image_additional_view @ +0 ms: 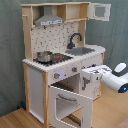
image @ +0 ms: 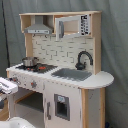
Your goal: Play with the kitchen
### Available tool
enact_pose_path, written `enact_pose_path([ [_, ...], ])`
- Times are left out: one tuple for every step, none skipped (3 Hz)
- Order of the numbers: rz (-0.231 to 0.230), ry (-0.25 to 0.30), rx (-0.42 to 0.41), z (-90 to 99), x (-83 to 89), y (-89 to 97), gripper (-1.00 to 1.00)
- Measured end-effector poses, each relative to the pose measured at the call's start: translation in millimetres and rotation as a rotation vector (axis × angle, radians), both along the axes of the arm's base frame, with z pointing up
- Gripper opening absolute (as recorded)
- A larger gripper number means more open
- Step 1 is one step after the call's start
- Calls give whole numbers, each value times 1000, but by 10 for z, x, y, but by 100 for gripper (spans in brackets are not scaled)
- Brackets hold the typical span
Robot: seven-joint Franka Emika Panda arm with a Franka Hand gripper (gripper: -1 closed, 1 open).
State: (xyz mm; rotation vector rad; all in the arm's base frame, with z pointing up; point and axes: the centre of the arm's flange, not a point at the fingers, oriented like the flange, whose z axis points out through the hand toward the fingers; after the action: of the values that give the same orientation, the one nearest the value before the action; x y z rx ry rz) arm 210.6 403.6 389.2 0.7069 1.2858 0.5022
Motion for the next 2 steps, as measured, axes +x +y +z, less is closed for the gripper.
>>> enact_pose_path([
  [-34,44,-9,-48,174,-341,100],
  [-34,80,-32,-55,299,-547,100],
])
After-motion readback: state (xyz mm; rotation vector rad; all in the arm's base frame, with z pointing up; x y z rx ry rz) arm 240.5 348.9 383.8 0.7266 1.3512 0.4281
